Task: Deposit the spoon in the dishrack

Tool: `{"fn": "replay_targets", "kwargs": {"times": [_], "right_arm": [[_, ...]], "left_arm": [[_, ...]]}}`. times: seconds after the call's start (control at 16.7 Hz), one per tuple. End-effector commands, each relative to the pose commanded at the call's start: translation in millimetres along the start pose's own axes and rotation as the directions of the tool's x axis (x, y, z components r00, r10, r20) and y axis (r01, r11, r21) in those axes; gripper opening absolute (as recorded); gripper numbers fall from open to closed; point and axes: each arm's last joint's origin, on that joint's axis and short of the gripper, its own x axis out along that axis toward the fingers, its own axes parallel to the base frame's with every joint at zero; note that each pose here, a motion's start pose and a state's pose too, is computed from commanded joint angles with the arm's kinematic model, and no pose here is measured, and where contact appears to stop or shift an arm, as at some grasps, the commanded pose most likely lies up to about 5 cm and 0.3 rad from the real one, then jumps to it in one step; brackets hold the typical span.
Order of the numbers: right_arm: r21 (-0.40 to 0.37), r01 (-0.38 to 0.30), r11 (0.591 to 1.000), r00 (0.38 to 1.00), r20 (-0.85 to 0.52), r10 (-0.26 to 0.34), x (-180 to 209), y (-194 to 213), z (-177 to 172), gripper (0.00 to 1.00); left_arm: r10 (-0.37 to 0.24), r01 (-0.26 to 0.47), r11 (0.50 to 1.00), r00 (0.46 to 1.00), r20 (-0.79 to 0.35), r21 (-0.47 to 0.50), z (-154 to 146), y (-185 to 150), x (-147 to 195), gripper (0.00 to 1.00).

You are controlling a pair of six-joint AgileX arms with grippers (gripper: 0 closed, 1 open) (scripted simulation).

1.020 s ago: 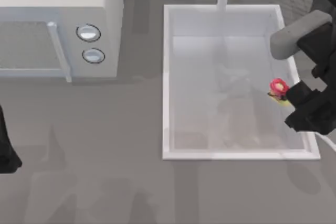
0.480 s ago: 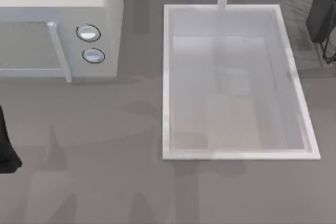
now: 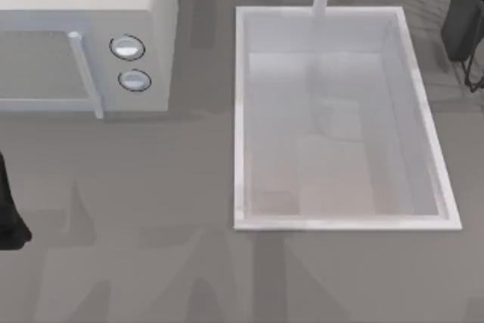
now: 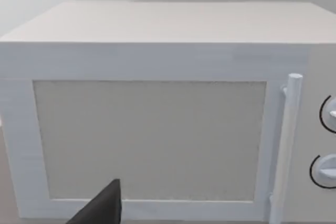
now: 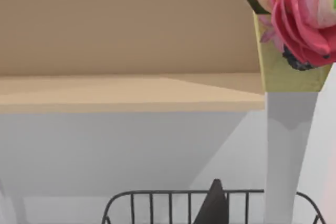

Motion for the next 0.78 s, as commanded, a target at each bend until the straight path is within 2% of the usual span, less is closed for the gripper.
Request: {"fn": "replay_targets", "kwargs": {"times": [0.12, 0.48, 0.6, 0.78], "right_arm": [[-0.019, 0.014, 1.0, 0.999, 0.039, -0.014, -8.8, -2.1, 3.8, 0.0], [-0.019, 0.012, 1.0, 0.999, 0.04, -0.012, -4.5, -3.6, 3.5, 0.0], [-0.017, 0.011, 1.0, 0.999, 0.038, -0.01, 11.9, -10.9, -2.2, 0.0], [-0.013, 0.014, 1.0, 0.999, 0.032, -0.013, 56.5, -28.0, -24.7, 0.0]], "left_arm": [[0.0, 0.0, 1.0, 1.0, 0.0, 0.0, 0.0, 0.0, 0.0, 1.0], [0.0, 0.0, 1.0, 1.0, 0.0, 0.0, 0.0, 0.0, 0.0, 1.0], [0.0, 0.0, 1.0, 1.0, 0.0, 0.0, 0.0, 0.0, 0.0, 1.0], [0.0, 0.0, 1.0, 1.0, 0.0, 0.0, 0.0, 0.0, 0.0, 1.0]]}}
